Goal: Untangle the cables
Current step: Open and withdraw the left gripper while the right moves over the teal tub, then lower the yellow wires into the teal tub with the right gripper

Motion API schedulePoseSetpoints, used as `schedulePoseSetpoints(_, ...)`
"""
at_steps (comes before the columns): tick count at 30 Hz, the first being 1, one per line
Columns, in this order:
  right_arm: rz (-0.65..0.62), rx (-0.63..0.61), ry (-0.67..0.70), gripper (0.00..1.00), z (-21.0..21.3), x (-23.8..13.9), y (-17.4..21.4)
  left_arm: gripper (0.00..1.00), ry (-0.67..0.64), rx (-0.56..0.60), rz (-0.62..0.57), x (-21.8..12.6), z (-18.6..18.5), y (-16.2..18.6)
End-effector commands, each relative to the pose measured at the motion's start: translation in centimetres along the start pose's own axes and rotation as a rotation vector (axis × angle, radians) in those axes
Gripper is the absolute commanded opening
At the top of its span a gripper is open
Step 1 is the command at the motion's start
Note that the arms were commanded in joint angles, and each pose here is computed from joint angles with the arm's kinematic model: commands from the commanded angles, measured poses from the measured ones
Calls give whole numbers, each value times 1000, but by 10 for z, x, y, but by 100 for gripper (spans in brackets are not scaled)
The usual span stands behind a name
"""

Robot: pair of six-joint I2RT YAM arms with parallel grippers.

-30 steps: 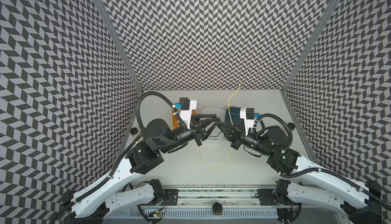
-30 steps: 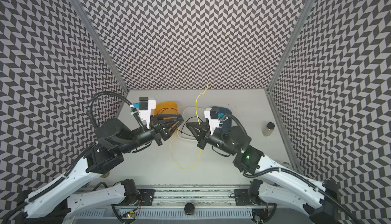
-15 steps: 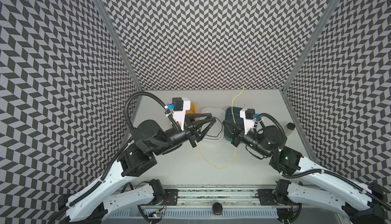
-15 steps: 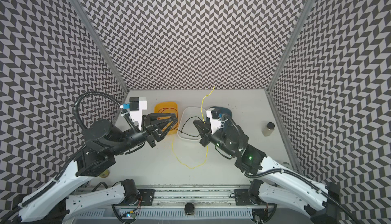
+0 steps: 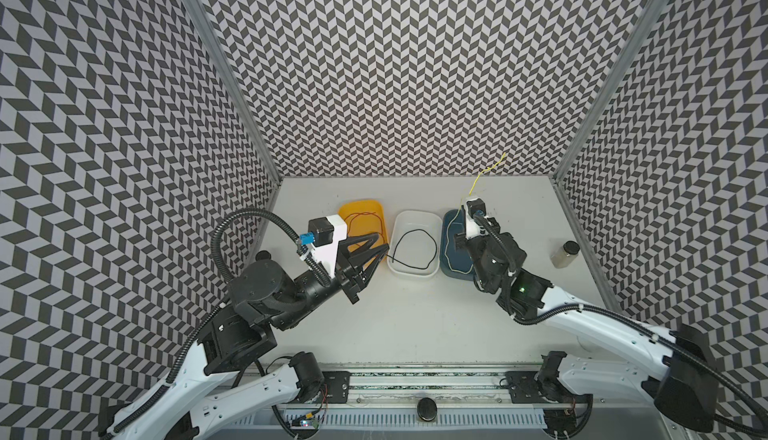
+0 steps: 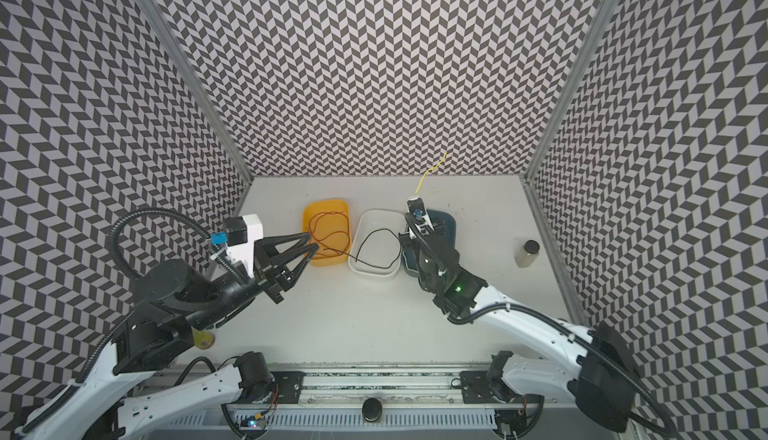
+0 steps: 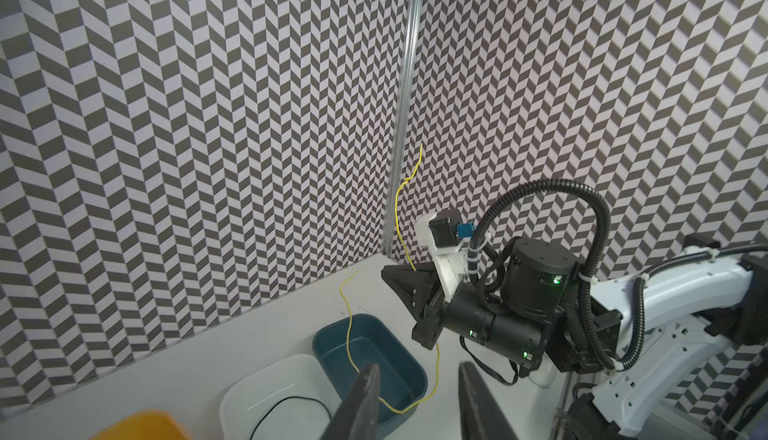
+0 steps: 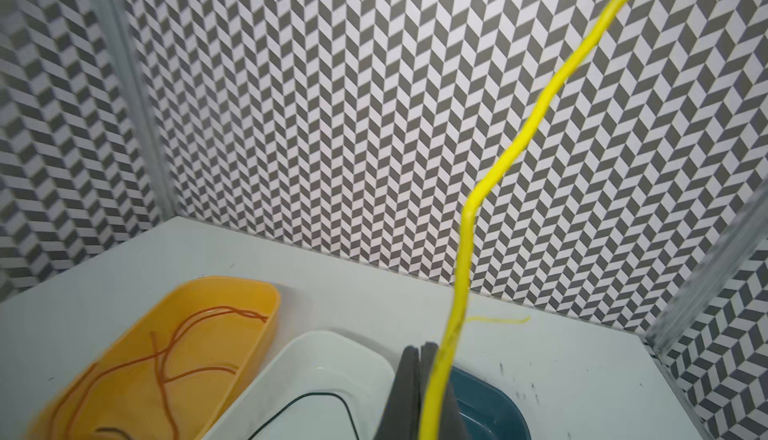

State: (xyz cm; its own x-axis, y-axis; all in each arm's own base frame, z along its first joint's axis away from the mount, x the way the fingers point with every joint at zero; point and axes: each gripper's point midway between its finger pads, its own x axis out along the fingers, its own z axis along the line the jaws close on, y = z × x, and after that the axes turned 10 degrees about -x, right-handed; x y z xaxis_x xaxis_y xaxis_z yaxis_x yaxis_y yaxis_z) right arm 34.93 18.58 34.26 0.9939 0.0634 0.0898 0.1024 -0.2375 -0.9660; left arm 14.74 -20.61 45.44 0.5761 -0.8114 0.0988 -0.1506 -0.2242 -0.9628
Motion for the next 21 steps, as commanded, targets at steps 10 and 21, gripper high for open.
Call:
schedulePoseSetpoints(10,137,-41,140,0,-9,49,67,35,-119,76,60,4,32,43)
schedulePoseSetpoints(21,362,-92,94,0,21,54,143,36,-150,70,61,-1,41,54)
